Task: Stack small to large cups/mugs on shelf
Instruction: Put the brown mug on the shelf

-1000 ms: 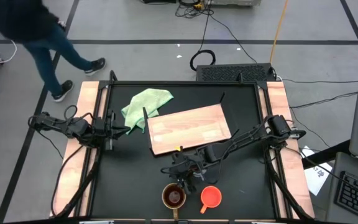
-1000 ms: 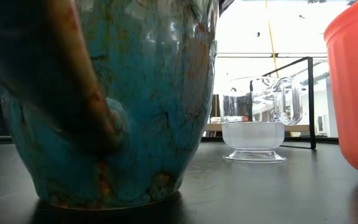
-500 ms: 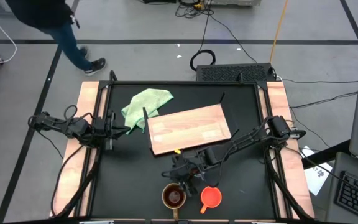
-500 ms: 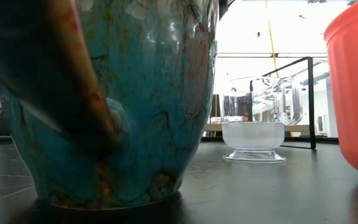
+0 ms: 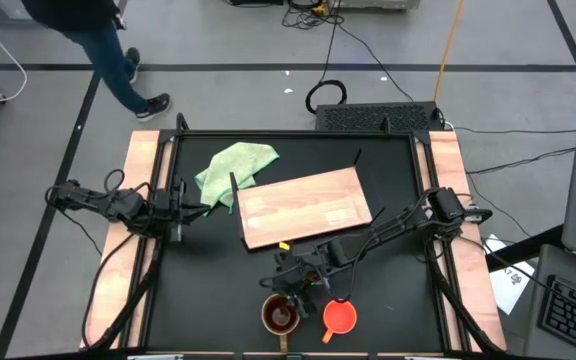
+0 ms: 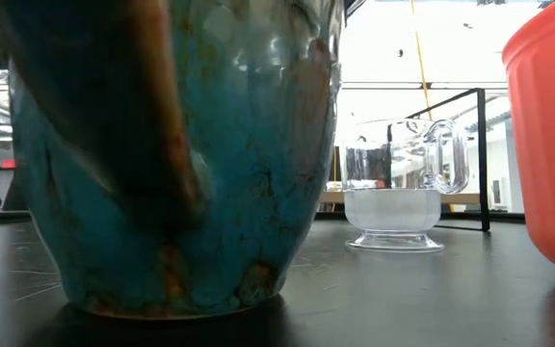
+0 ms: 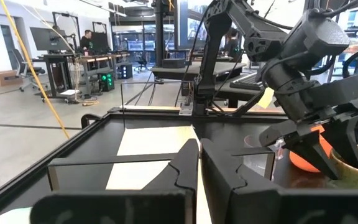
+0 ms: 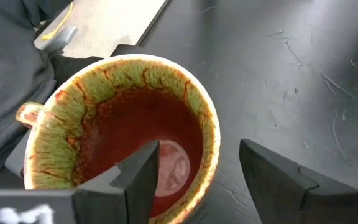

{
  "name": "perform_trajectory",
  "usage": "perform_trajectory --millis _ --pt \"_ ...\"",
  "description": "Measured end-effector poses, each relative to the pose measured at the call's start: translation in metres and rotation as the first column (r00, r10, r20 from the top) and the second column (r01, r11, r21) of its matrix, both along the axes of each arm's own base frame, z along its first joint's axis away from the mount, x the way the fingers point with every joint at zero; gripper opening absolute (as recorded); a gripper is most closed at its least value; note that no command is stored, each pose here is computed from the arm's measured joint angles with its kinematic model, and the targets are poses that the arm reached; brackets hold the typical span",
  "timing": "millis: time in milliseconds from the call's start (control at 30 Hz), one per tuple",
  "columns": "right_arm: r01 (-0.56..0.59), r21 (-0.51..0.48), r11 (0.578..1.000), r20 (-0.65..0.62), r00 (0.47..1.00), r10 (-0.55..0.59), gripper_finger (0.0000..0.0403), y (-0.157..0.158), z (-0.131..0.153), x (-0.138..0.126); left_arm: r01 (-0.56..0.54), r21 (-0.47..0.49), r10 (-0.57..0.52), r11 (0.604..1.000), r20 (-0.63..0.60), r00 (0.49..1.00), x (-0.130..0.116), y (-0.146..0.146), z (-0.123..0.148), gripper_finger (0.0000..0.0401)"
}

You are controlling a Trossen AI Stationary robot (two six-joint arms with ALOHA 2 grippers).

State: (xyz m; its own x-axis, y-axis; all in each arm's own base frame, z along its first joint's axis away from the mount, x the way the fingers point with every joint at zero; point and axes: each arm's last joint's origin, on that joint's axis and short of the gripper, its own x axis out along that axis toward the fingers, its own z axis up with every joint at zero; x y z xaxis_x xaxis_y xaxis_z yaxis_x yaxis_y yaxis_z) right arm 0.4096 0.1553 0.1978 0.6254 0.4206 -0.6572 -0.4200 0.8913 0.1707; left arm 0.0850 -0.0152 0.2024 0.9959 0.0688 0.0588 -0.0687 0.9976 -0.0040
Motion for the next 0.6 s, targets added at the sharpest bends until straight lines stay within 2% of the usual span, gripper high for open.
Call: perform_trajectory --millis 267,600 --pt "-0.024 -0.022 0.999 0.019 1.000 0.024 0.0176 0.0006 0.0003 0.0001 0.000 0.004 0.000 1.000 -0.013 1.000 0.0001 0.0000 -0.0012 0.0021" --pt "0.008 -0.057 0.998 0.074 0.997 -0.004 0.0090 0.0000 0.0024 0.0029 0.000 -0.002 0.000 1.000 -0.012 1.000 0.0001 0.0000 -0.0012 0.0021"
